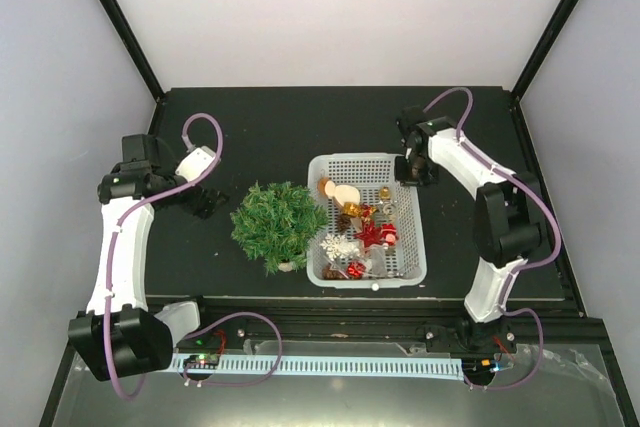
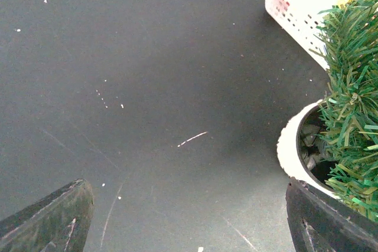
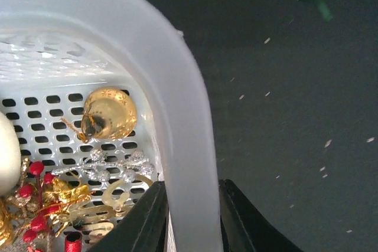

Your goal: Decorate the small christmas tree

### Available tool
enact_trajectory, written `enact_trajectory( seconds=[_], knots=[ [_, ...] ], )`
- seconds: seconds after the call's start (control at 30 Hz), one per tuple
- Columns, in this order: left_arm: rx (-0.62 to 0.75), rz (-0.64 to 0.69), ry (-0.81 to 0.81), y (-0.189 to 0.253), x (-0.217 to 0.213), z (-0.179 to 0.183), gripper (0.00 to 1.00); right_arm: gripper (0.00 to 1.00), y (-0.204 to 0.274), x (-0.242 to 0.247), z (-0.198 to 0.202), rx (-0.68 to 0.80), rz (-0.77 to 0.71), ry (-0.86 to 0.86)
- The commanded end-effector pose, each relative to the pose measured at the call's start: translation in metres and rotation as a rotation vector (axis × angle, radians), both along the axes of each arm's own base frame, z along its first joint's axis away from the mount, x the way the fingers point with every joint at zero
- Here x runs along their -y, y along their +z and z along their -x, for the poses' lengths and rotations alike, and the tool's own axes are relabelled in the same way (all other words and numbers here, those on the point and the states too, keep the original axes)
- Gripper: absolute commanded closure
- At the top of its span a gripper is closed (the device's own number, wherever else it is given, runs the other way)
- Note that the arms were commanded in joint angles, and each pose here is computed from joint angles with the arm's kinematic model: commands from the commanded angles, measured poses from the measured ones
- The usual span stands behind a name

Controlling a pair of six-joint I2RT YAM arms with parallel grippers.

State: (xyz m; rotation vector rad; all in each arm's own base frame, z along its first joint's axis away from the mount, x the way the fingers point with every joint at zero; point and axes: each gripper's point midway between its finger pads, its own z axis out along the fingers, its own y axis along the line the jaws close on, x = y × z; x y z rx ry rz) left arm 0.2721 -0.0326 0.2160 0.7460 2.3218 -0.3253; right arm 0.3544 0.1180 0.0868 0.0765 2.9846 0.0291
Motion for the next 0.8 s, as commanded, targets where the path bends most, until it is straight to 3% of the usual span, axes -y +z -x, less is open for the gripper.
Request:
enact_trajectory(
  seconds=[0.0, 0.23, 0.47, 0.53, 0.67, 0.77],
  knots=[
    [0.017, -0.017, -0.008, -0.004, -0.002, -0.005, 0.11, 0.74, 0.015, 0.031, -0.032, 0.069, 0.099, -0.033],
    [0.001, -0.005, -0.014, -0.011, 0.0, -0.004, 0.11, 0.74, 0.013, 0.077, -0.073, 0.079, 0.173, -0.133],
    [0.033, 0.033, -0.038, 0.009, 0.006, -0.014, 0.11, 0.72, 0.025, 0.112, -0.135, 0.144, 0.137, -0.259],
    [0.06, 0.072, -0.077, 0.031, 0.015, -0.013, 0.11, 0.64, 0.041, 0.113, -0.146, 0.187, 0.103, -0.273],
    [0.16, 0.191, -0.235, 0.085, 0.045, 0.007, 0.1, 0.34, 0.073, 0.1, -0.149, 0.264, 0.011, -0.264],
    [0.241, 0.296, -0.331, 0.125, 0.064, 0.023, 0.1, 0.28, 0.092, 0.098, -0.138, 0.295, -0.012, -0.271]
  ],
)
